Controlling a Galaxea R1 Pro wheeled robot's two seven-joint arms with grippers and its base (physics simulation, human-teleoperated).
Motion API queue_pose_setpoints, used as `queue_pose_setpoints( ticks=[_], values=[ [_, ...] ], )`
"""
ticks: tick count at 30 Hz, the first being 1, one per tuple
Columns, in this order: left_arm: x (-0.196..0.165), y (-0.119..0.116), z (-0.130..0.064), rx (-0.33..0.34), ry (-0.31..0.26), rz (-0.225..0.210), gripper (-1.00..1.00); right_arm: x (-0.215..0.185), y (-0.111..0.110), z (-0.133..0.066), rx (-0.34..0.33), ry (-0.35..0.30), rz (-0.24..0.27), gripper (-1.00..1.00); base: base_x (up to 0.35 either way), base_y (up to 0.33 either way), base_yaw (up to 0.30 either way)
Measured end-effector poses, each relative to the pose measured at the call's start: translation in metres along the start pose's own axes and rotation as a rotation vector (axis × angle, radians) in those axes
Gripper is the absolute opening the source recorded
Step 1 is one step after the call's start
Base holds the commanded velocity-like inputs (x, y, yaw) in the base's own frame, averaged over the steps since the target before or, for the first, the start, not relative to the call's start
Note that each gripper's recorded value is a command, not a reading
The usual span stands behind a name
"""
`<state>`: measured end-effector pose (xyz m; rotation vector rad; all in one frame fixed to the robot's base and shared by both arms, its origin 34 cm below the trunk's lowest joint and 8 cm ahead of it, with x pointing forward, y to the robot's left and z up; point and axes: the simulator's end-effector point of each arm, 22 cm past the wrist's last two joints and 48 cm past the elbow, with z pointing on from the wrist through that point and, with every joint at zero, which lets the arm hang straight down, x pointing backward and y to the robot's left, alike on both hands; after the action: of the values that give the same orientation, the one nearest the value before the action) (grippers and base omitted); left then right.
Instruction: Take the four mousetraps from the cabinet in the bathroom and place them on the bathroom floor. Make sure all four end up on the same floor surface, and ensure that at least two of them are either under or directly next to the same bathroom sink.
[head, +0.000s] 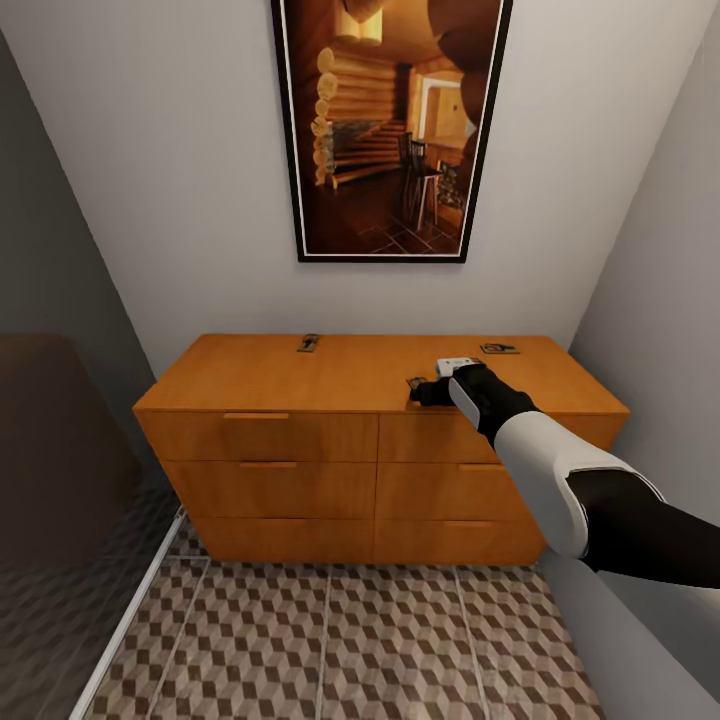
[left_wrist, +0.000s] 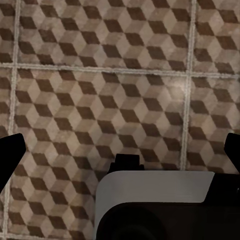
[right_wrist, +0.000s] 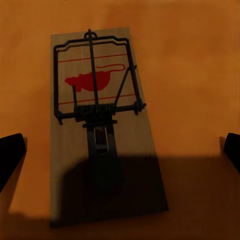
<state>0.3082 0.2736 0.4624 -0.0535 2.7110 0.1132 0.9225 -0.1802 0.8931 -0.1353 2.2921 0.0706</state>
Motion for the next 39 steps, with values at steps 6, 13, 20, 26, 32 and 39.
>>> queue_pose_setpoints(
  ticks=[6, 13, 20, 26, 32, 39],
  values=[
    [-0.0002, -0.0003, 0.0000, 0.000, -0.001, 0.000, 1.00, 0.0000, 0.0000, 0.0000, 0.000, 0.000, 0.000, 1.00, 0.000, 0.000, 0.000],
    [-0.0001, 0.0001, 0.0000, 0.000, 0.000, -0.001, 1.00, -0.0001, -0.0002, 0.0000, 0.001, -0.001, 0.001, -1.00, 0.000, 0.000, 0.000],
    [-0.0002, 0.0002, 0.0000, 0.000, -0.001, 0.000, 1.00, -0.0011, -0.0033, -0.0004, 0.014, -0.003, -0.018, -1.00, 0.000, 0.000, 0.000],
    [-0.0001, 0.0004, 0.0000, -0.001, 0.000, 0.000, 1.00, -0.0012, -0.0030, -0.0003, 0.012, -0.003, -0.016, -1.00, 0.000, 0.000, 0.000],
    [-0.0004, 0.0003, 0.0001, 0.000, -0.001, 0.000, 1.00, -0.0011, -0.0029, -0.0003, 0.012, -0.003, -0.016, -1.00, 0.000, 0.000, 0.000],
    [-0.0003, -0.0002, 0.0000, 0.000, -0.001, 0.000, 1.00, -0.0012, -0.0030, -0.0003, 0.012, -0.003, -0.016, -1.00, 0.000, 0.000, 0.000]
  ],
)
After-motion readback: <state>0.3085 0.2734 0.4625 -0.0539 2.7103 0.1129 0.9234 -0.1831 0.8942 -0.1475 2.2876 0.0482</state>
